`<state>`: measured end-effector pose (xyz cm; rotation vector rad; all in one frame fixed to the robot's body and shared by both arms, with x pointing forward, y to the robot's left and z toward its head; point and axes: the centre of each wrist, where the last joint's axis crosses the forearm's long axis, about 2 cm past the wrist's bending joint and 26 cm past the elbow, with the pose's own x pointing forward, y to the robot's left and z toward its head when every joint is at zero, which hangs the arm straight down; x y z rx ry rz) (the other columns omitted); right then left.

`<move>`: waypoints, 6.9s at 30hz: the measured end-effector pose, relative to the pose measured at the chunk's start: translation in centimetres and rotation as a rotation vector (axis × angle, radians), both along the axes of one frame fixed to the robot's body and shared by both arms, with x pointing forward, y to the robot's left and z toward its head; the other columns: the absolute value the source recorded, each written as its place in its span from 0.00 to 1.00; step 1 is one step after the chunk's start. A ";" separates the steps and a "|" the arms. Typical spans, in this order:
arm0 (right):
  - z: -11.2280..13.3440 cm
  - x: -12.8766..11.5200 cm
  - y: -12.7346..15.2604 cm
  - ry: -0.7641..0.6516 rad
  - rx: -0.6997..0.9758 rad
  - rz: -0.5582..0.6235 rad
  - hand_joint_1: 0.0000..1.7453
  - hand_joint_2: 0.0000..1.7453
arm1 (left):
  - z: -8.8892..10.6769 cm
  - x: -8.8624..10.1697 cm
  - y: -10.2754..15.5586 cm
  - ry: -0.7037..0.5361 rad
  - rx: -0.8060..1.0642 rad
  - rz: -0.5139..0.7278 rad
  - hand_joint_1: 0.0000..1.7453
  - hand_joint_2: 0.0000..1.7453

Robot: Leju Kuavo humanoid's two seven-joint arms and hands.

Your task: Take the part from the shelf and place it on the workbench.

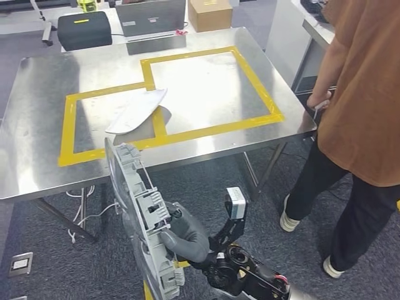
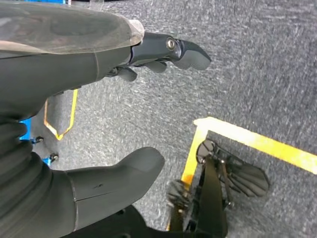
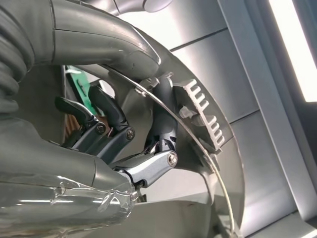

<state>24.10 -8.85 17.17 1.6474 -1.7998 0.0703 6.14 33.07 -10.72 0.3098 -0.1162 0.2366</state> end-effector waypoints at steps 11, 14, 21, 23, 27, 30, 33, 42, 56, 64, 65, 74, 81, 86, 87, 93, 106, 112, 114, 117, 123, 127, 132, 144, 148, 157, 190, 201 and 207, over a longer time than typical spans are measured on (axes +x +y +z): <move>0.2 -0.1 -0.1 -0.002 0.006 -0.006 1.00 1.00 | 0.0 0.4 0.0 -0.013 -0.004 -0.024 0.00 1.00; 0.2 -0.2 -0.1 -0.002 0.006 -0.007 1.00 1.00 | 0.0 0.2 -0.1 -0.011 -0.005 -0.025 0.00 1.00; 0.2 -0.2 -0.1 -0.001 0.003 -0.011 1.00 1.00 | 0.0 0.0 0.1 -0.006 -0.002 -0.026 0.00 1.00; 0.2 -0.2 0.0 -0.003 0.003 -0.012 1.00 1.00 | 0.0 0.0 0.0 -0.006 -0.003 -0.027 0.00 1.00; 0.3 -0.3 -0.1 -0.003 0.004 -0.016 1.00 1.00 | 0.0 0.1 0.0 -0.011 -0.001 -0.032 0.00 1.00; 0.1 -0.4 -0.2 0.004 -0.001 -0.021 1.00 1.00 | 0.0 0.1 0.0 -0.014 0.001 -0.035 0.00 1.00; -0.1 -0.5 -0.3 0.007 -0.006 -0.025 1.00 1.00 | 0.0 0.1 -0.1 -0.015 0.000 -0.038 0.00 1.00; 0.2 -0.4 -0.4 -0.014 0.010 -0.035 1.00 1.00 | 0.0 0.4 -0.2 -0.030 0.000 -0.046 0.00 1.00; 6.1 4.0 -2.1 -0.222 0.137 -0.143 1.00 1.00 | 0.0 0.4 -0.1 -0.035 0.002 -0.060 0.00 1.00; 9.6 6.6 -2.9 -0.308 0.072 -0.262 1.00 1.00 | 0.0 0.4 -0.2 -0.032 0.003 -0.073 0.00 1.00; 9.9 6.9 -2.9 -0.316 0.044 -0.289 1.00 1.00 | 0.0 0.4 -0.2 -0.032 0.003 -0.072 0.00 1.00; 10.8 9.1 -3.1 -0.372 -0.264 -0.578 1.00 1.00 | 0.0 0.4 -0.2 -0.032 -0.001 -0.061 0.00 1.00; 9.9 11.7 -2.8 -0.463 -0.787 -1.043 1.00 1.00 | 0.0 0.4 -0.3 -0.033 -0.005 -0.060 0.00 1.00; 8.7 12.8 -2.7 -0.476 -1.024 -1.146 1.00 1.00 | 0.0 0.4 -0.4 -0.034 -0.011 -0.064 0.00 1.00; 8.4 13.0 -2.7 -0.479 -1.075 -1.171 1.00 1.00 | 0.0 0.4 -0.4 -0.034 -0.013 -0.064 0.00 1.00; 6.7 13.6 -3.1 -0.491 -1.264 -1.234 1.00 1.00 | 0.0 0.4 -0.4 -0.034 -0.016 -0.065 0.00 1.00; 3.8 14.3 -3.8 -0.468 -1.532 -1.294 1.00 1.00 | 0.0 0.4 -0.5 -0.027 -0.021 -0.058 0.00 1.00; 1.9 14.3 -4.8 -0.401 -1.665 -1.288 1.00 1.00 | 0.0 0.3 -0.5 -0.020 -0.022 -0.056 0.00 1.00; 1.2 14.2 -5.2 -0.381 -1.702 -1.272 1.00 1.00 | 0.0 0.3 -0.5 -0.020 -0.022 -0.058 0.00 1.00; 0.1 14.0 -5.7 -0.353 -1.747 -1.249 1.00 1.00 | 0.0 0.3 -0.5 -0.020 -0.023 -0.061 0.00 1.00; -1.3 13.9 -6.6 -0.298 -1.831 -1.232 1.00 1.00 | 0.0 0.3 -0.5 -0.018 -0.025 -0.065 0.00 1.00; -2.1 13.9 -7.3 -0.257 -1.873 -1.232 1.00 1.00 | 0.0 0.3 -0.6 -0.017 -0.025 -0.072 0.00 1.00; -2.8 14.0 -7.9 -0.274 -1.870 -1.227 1.00 1.00 | 0.0 0.3 -0.6 -0.022 -0.029 -0.091 0.00 1.00; -3.3 13.9 -7.4 -0.416 -1.769 -1.166 1.00 1.00 | 0.0 0.3 -0.7 -0.033 -0.033 -0.101 0.00 1.00; -2.5 14.0 -5.8 -0.469 -1.727 -1.142 1.00 1.00 | 0.0 0.3 -0.7 -0.033 -0.033 -0.103 0.00 1.00; -1.2 14.0 -2.7 -0.527 -1.668 -1.102 1.00 1.00 | 0.0 0.3 -0.8 -0.029 -0.034 -0.105 0.00 1.00; -0.6 14.5 -1.4 -0.509 -1.697 -1.115 0.00 0.75 | -0.1 0.2 -1.2 -0.051 -0.039 -0.170 0.00 0.00; -0.7 12.2 -1.2 -0.180 -1.009 -0.738 0.00 0.50 | -0.1 0.1 -1.2 -0.041 -0.035 -0.129 0.00 0.00; 0.5 11.2 -1.9 -0.127 -0.779 -0.688 0.00 1.00 | -0.1 0.1 -1.2 -0.040 -0.034 -0.126 0.00 0.00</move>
